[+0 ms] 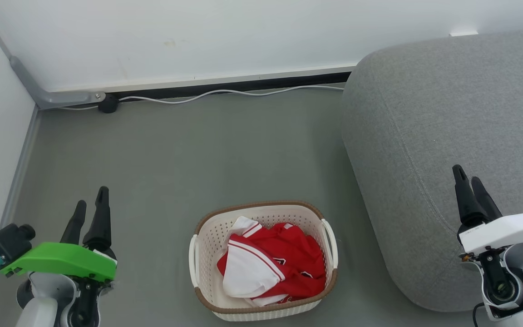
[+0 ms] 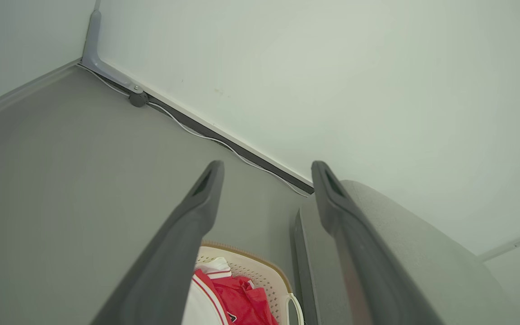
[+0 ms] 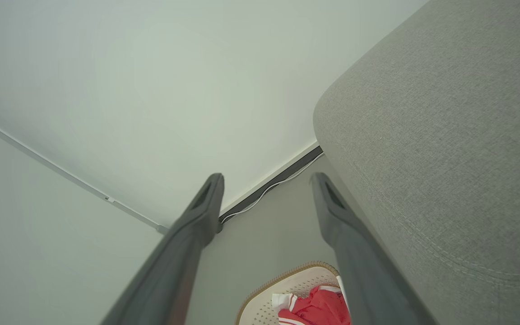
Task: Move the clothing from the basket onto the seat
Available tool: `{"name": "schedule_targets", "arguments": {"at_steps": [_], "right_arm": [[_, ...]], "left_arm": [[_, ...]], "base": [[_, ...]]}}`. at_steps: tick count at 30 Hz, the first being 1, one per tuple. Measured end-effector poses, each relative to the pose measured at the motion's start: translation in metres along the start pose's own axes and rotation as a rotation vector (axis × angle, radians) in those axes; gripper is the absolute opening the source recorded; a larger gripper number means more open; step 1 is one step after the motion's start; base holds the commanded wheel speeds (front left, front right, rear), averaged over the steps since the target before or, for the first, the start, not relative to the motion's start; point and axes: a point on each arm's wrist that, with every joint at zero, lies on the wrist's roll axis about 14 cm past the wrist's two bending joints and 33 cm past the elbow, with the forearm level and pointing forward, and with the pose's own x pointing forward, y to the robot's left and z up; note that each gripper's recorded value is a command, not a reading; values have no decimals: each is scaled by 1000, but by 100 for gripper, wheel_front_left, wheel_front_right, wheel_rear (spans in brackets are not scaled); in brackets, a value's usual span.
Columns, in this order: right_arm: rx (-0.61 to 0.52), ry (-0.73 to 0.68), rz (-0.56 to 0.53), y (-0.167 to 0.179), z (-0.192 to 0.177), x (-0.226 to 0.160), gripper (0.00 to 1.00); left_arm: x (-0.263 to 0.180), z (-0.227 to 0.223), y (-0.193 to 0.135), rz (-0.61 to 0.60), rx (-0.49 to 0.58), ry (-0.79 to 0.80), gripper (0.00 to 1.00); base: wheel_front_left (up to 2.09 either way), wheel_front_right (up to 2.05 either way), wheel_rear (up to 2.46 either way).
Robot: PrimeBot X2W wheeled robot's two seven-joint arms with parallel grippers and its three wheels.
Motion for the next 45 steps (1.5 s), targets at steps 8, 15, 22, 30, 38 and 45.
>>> {"name": "schedule_targets", "arguments": {"at_steps": [8,15,22,30,38,45], "right_arm": [[-126,-1,24,9,-2,2,100],[-237,-9,37,13,-2,2,100],[-346,-16,61,21,-4,3,100],[-437,-14,91,29,-10,2,100],[-557,-32,123,37,-11,1,100],[-644,-53,161,46,-12,2,100]], "left_arm": [[-1,-5,-5,-10,119,4,100],[-1,-10,-10,-21,206,9,100],[-2,-11,-11,-23,288,5,100],[-3,-15,-14,-33,380,16,100],[-5,-18,-16,-41,486,16,100],[-6,-17,-17,-46,563,6,100]], "base": [[0,0,0],[0,0,0],[0,0,0],[0,0,0],[0,0,0],[0,0,0]]}}
